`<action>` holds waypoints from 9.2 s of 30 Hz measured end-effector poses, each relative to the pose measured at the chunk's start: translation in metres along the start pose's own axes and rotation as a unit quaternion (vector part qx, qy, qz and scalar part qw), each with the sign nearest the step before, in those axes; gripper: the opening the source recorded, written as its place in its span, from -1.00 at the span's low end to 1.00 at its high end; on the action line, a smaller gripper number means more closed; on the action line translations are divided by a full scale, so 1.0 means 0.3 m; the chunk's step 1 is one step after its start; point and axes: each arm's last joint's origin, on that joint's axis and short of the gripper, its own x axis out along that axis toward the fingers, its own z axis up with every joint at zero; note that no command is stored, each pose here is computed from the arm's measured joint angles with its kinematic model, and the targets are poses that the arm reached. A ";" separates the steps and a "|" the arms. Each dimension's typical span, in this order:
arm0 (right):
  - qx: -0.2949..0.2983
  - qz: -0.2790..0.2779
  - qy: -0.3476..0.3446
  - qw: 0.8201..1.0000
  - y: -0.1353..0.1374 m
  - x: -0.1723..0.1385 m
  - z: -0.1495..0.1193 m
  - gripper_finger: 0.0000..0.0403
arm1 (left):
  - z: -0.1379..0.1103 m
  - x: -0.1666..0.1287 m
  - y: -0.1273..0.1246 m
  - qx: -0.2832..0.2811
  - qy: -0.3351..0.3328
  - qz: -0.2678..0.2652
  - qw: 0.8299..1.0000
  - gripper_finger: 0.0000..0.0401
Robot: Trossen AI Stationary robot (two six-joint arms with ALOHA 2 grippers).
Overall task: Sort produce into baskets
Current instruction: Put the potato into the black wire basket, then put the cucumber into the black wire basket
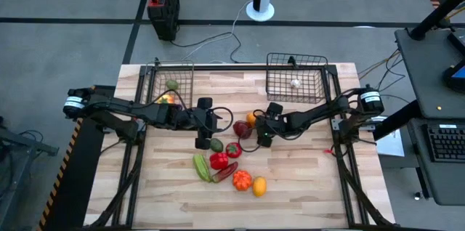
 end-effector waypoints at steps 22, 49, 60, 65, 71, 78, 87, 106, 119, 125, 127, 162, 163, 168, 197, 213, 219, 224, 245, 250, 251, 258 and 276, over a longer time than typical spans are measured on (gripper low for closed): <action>0.040 0.007 -0.028 0.999 -0.017 -0.042 0.025 0.21 | 0.002 0.001 0.000 -0.017 -0.006 0.002 1.000 -0.13; 0.273 -0.142 0.072 0.949 -0.565 -0.407 0.214 0.22 | 0.047 -0.005 0.014 -0.143 -0.068 0.011 0.987 -0.13; 0.374 -0.043 0.135 0.916 -0.746 -0.206 0.099 0.22 | 0.047 -0.005 0.015 -0.152 -0.068 0.011 0.986 -0.13; 0.359 -0.040 0.154 0.920 -0.742 -0.121 0.095 0.22 | 0.047 -0.005 0.014 -0.153 -0.068 0.010 0.986 -0.13; 0.341 -0.041 0.187 0.920 -0.753 -0.044 0.073 0.22 | 0.047 -0.005 0.014 -0.154 -0.066 0.010 0.986 -0.13; 0.351 -0.054 0.209 0.911 -0.823 -0.027 0.005 0.22 | 0.037 -0.004 0.011 -0.150 -0.052 0.008 0.987 -0.13; 0.369 -0.061 0.209 0.903 -0.854 -0.004 -0.046 0.22 | 0.036 -0.004 0.016 -0.149 -0.048 0.032 0.987 -0.13; 0.359 -0.058 0.207 0.908 -0.842 0.015 -0.068 0.55 | 0.036 -0.004 0.016 -0.149 -0.049 0.034 0.987 -0.13; 0.368 -0.066 0.150 0.915 -0.841 -0.093 -0.027 0.69 | 0.022 -0.003 0.011 -0.171 -0.027 0.029 0.985 -0.13; 0.367 -0.054 0.081 0.925 -0.782 -0.232 0.027 0.64 | 0.003 -0.006 -0.008 -0.184 0.005 0.020 0.983 -0.13; 0.358 -0.041 0.060 0.931 -0.741 -0.274 0.044 0.63 | 0.001 -0.009 -0.018 -0.185 0.011 0.014 0.983 -0.13; 0.235 0.054 -0.029 0.970 -0.127 -0.454 0.034 0.62 | -0.047 -0.100 -0.247 -0.140 0.126 -0.166 0.968 -0.10; 0.235 0.056 -0.031 0.970 -0.124 -0.455 0.035 0.62 | -0.048 -0.106 -0.257 -0.135 0.128 -0.170 0.968 -0.08; 0.235 0.060 -0.039 0.969 -0.122 -0.456 0.041 0.62 | -0.058 -0.135 -0.305 -0.104 0.139 -0.184 0.967 0.13; 0.227 0.056 -0.032 0.972 -0.120 -0.444 0.026 0.62 | -0.077 0.017 -0.493 0.125 0.235 -0.181 0.947 0.53; 0.232 0.046 -0.029 0.971 -0.110 -0.406 -0.012 0.62 | -0.104 0.070 -0.525 0.175 0.251 -0.186 0.934 0.38; 0.232 0.047 -0.030 0.971 -0.109 -0.404 -0.013 0.62 | -0.103 0.070 -0.525 0.172 0.251 -0.185 0.934 -0.05; 0.233 0.048 -0.031 0.971 -0.109 -0.404 -0.012 0.62 | -0.103 0.068 -0.524 0.162 0.253 -0.182 0.936 -0.27; 0.230 0.053 -0.043 0.971 -0.107 -0.405 -0.003 0.62 | 0.103 -0.382 -0.084 0.009 0.118 0.137 0.983 -0.20; 0.228 0.062 -0.061 0.970 -0.104 -0.407 0.011 0.62 | 0.034 -0.426 0.101 -0.145 0.110 0.241 0.953 -0.21; 0.228 0.063 -0.064 0.969 -0.103 -0.407 0.013 0.62 | 0.016 -0.431 0.136 -0.172 0.114 0.262 0.943 -0.21; 0.223 0.066 -0.071 0.970 -0.102 -0.408 0.018 0.62 | -0.104 -0.417 0.348 -0.368 0.172 0.289 0.867 -0.21; 0.216 0.065 -0.072 0.972 -0.102 -0.408 0.018 0.62 | -0.339 -0.220 0.524 -0.527 0.278 0.244 0.765 -0.22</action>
